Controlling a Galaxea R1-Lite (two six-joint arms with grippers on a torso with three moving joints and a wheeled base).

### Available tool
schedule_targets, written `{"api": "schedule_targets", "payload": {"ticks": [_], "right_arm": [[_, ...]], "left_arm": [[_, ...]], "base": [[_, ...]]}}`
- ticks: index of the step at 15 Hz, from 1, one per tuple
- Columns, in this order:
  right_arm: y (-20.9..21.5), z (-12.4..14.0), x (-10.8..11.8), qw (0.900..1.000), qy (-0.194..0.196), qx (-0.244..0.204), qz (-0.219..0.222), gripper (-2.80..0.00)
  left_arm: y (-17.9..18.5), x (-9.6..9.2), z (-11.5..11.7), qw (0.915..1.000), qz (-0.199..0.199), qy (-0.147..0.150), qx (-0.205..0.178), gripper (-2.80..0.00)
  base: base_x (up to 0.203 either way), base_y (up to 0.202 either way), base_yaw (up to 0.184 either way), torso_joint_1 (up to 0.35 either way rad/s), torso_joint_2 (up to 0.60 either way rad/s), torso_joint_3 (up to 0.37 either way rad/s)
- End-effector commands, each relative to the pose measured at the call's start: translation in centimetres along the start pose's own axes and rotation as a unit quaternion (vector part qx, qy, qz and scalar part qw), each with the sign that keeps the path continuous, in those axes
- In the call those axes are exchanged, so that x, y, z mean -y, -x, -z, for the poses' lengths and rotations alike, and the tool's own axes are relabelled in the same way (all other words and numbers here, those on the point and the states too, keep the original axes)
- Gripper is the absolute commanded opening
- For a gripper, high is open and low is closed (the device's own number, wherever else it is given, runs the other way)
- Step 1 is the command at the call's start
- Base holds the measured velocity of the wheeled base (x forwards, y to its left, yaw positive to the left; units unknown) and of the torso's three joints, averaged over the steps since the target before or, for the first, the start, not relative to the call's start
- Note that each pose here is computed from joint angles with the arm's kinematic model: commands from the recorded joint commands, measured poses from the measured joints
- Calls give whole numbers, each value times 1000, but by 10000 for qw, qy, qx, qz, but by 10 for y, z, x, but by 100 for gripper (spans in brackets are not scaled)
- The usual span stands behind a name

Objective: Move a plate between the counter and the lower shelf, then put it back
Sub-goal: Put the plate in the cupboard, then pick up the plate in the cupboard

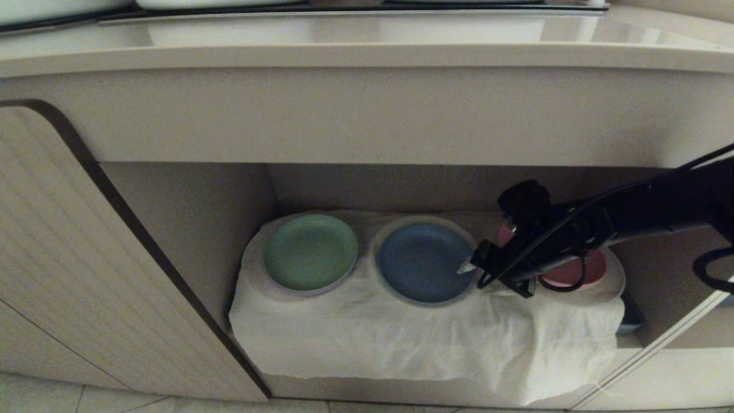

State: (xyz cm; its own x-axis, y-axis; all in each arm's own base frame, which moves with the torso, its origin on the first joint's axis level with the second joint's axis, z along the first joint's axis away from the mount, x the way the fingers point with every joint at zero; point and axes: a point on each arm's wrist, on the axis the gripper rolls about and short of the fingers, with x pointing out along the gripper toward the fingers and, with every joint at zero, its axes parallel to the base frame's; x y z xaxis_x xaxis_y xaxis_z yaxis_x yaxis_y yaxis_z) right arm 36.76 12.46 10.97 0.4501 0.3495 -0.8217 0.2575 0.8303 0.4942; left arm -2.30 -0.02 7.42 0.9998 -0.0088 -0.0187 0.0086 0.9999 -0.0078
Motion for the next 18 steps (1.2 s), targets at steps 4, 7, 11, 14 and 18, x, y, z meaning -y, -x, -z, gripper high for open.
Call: {"api": "schedule_targets", "payload": {"ticks": [4,7,11,14,18], "right_arm": [[17,7,2,9993,342,-124,73,0],[28,11,2,9993,351,-95,45,0],[44,17,4,9993,341,-134,80,0],[59,23,4,9992,348,-165,92,0],[74,45,22,9968,623,-424,284,0]], "left_arm": [[0,0,0,10000,2,8,1,-280],[0,0,0,10000,2,0,1,-280],[0,0,0,10000,2,5,1,-280],[0,0,0,10000,2,0,1,-280],[0,0,0,10000,2,4,1,-280]], "base": [[0,0,0,0,0,0],[0,0,0,0,0,0],[0,0,0,0,0,0],[0,0,0,0,0,0],[0,0,0,0,0,0]]}}
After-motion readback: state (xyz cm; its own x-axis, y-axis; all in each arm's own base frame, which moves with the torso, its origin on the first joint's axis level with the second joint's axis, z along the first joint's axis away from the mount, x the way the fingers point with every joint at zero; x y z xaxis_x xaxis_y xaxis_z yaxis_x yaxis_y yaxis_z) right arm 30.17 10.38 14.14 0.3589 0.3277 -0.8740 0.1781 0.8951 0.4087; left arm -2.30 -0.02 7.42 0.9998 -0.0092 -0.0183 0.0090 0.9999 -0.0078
